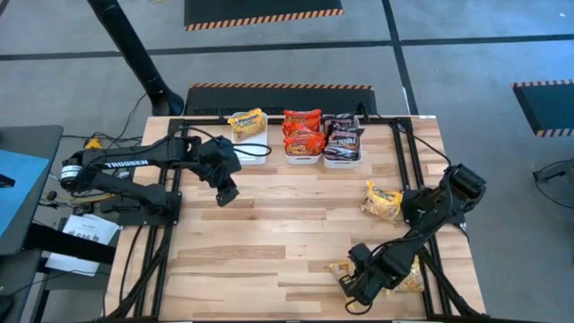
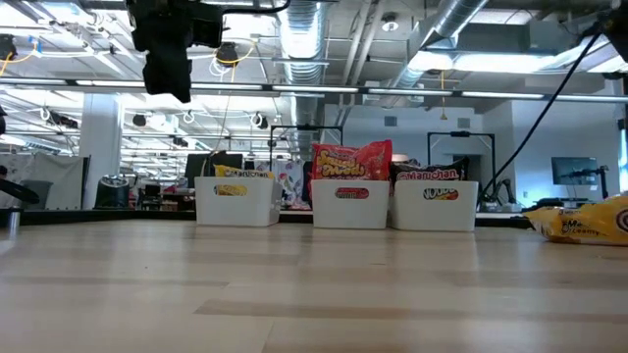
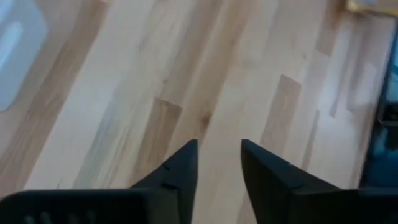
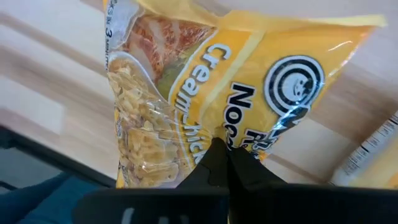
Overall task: Sort Maruchan noodles
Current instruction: Put the yellow noodle pack into the left white bin
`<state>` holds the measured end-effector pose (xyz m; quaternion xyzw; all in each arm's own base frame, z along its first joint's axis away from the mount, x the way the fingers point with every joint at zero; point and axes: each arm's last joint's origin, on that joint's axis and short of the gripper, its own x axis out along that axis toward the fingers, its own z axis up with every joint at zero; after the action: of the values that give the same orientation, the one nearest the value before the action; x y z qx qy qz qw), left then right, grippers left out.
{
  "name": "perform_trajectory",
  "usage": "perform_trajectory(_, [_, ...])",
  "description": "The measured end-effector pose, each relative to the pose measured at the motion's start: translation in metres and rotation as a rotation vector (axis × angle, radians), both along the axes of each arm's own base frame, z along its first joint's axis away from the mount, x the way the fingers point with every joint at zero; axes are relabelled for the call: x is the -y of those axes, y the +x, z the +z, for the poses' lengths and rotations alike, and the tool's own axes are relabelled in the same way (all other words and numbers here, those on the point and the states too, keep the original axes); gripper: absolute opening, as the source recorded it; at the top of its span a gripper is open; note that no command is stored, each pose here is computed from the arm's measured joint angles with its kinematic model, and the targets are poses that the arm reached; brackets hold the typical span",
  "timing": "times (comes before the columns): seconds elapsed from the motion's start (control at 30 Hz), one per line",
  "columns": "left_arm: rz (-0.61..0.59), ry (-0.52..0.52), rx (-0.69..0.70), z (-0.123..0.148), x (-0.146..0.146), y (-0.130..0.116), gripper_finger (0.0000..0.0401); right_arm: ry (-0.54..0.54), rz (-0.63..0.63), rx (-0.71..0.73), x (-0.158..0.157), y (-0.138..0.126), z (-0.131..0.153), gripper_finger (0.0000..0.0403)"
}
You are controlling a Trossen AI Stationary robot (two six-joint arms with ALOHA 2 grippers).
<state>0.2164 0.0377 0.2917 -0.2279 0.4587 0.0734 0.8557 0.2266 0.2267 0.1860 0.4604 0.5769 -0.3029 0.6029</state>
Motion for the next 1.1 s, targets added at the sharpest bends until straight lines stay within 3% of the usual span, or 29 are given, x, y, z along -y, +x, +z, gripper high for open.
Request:
perform_trajectory(0.17, [0.091,0.003,0.029,0.002,-0.003,0.003,0.015,-0.026,0.045,0.075,0.0,0.008,0.01,0.0001])
perform_trajectory(0.47, [0.066,-0.251,0.198,0.014,0.001,0.015,0.0158,-0.11,0.18,0.219,0.016,0.042,0.045,0.0])
perform_trajectory(0.67, [0.11,-0.347,0.283,0.022,0.001,0.022,0.0158,-0.222,0.295,0.302,0.047,0.071,0.074,0.0])
perform_trajectory(0.8, [0.128,-0.363,0.316,0.025,0.001,0.024,0.0158,-0.308,0.374,0.364,0.072,0.091,0.09,0.0])
perform_trajectory(1.1, [0.084,-0.281,0.379,0.029,-0.001,0.027,0.0161,-0.444,0.561,0.411,0.126,0.118,0.112,0.0])
